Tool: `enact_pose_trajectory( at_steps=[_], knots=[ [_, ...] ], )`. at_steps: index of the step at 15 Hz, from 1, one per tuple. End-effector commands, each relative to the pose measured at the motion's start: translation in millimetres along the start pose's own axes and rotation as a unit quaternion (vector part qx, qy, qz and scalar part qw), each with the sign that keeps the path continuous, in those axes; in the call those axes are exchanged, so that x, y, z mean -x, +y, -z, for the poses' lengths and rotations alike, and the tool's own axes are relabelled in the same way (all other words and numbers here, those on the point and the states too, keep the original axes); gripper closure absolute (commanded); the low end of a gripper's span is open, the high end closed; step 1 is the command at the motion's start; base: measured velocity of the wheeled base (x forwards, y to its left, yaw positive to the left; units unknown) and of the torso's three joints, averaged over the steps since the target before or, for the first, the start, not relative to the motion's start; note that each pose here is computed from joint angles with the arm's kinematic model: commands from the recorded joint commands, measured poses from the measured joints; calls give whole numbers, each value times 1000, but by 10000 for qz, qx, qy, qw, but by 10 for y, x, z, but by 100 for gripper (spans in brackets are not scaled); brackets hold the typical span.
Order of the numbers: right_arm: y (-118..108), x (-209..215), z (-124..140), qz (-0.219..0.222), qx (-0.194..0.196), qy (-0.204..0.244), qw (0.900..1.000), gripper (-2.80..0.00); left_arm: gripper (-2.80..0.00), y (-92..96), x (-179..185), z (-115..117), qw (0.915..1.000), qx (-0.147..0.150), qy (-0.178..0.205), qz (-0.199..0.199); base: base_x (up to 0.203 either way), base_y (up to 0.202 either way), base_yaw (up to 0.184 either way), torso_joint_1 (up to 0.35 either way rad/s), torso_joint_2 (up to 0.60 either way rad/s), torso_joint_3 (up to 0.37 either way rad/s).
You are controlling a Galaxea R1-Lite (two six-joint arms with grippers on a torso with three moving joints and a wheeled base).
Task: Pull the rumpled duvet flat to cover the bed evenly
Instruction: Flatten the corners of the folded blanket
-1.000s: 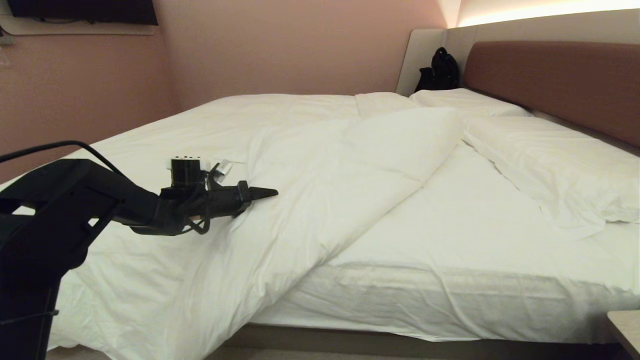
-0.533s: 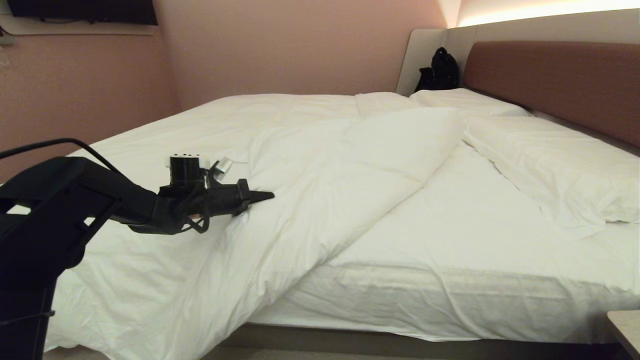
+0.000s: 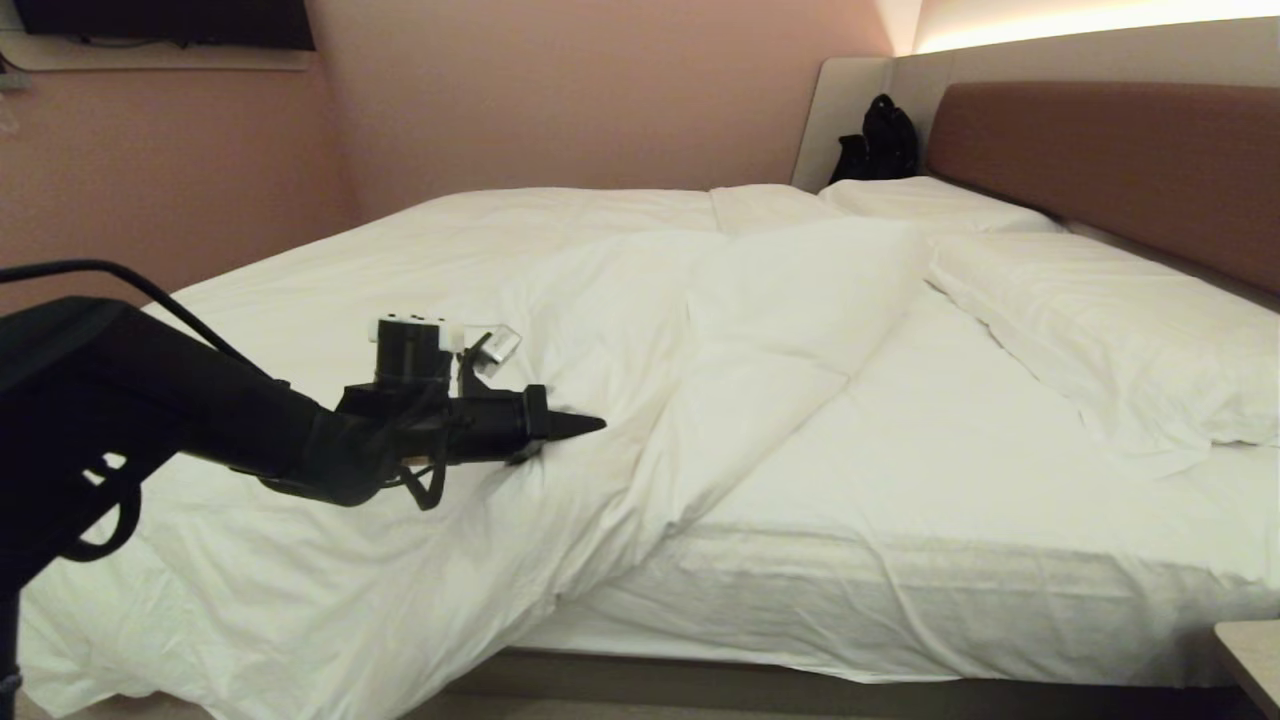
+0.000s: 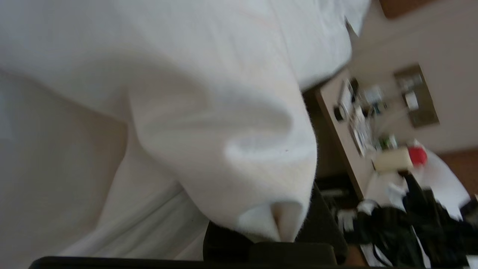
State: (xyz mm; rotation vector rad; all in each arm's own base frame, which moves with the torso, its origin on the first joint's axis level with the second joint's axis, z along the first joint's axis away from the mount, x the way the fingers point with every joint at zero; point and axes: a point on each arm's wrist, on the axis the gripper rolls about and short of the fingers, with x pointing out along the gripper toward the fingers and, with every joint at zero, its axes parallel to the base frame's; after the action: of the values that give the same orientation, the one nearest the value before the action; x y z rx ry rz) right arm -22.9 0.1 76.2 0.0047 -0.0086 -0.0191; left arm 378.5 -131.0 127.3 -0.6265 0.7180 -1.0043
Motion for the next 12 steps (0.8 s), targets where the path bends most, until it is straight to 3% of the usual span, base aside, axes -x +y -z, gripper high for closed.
enact_pose_trajectory(
  at_steps=[1,6,9,12],
  knots=[
    [0,-1,-1,-3,0,4,10000,0,0,-415,41,151,9992,-205,177,294,0,0,0,0,0,0],
    [0,-1,-1,-3,0,4,10000,0,0,-768,43,537,9960,-238,656,555,0,0,0,0,0,0],
    [0,-1,-1,-3,0,4,10000,0,0,-809,7,723,9941,-182,904,566,0,0,0,0,0,0],
    [0,-1,-1,-3,0,4,10000,0,0,-707,-23,992,9908,-7,1281,433,0,0,0,0,0,0]
  ],
)
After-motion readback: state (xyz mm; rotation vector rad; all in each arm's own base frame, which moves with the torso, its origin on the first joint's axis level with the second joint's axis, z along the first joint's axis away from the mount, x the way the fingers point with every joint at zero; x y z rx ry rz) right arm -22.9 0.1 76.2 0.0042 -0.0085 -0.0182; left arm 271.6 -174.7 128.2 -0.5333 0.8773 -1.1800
